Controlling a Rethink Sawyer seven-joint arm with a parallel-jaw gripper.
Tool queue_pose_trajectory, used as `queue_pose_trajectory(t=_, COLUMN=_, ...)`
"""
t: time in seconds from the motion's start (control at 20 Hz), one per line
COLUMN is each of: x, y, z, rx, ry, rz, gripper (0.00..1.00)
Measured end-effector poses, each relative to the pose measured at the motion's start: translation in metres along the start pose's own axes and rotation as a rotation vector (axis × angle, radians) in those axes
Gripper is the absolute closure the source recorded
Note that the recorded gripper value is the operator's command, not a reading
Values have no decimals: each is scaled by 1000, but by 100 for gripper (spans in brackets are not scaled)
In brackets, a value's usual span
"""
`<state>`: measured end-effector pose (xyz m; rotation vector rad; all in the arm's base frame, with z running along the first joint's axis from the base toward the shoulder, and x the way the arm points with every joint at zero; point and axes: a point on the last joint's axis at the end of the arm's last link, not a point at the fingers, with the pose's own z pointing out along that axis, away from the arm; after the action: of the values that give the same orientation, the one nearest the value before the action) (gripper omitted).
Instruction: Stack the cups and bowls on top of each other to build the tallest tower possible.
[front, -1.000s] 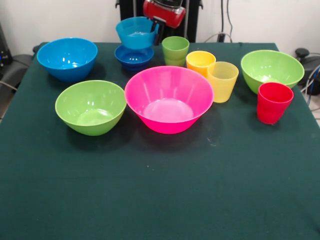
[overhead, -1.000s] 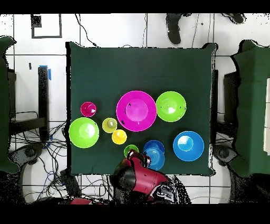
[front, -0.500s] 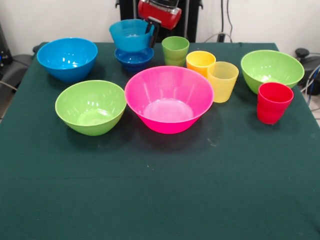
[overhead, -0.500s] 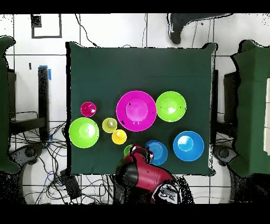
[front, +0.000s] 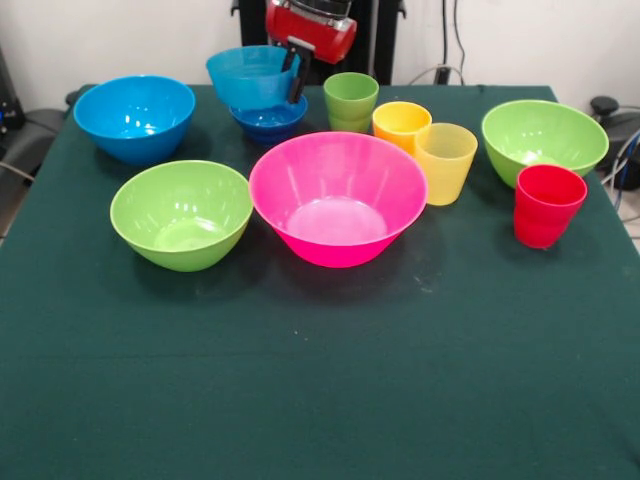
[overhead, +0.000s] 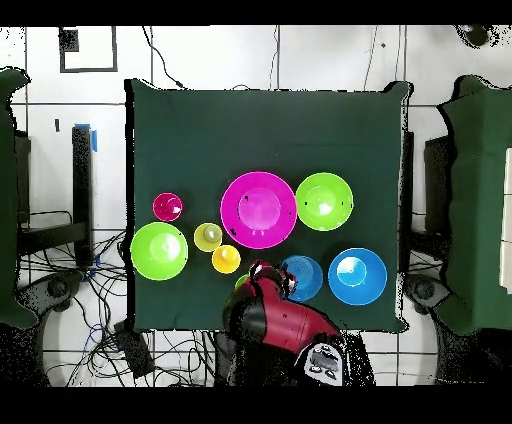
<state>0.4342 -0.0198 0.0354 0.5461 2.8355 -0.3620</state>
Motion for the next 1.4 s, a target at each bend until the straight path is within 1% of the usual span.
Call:
queue_pose_trajectory(t=0.3, x=-4, y=7, z=-1, rx=-6, ry=-15, rz=-16, gripper=100)
queue_pose_trajectory(t=1.1, x=-1, y=8, z=1, rx=-5, ry=-9, rz=-18, gripper=100)
queue_pose_trajectory(t=1.4, x=-1, y=10, z=1, rx=-11, ry=-8, rz=-20, gripper=100)
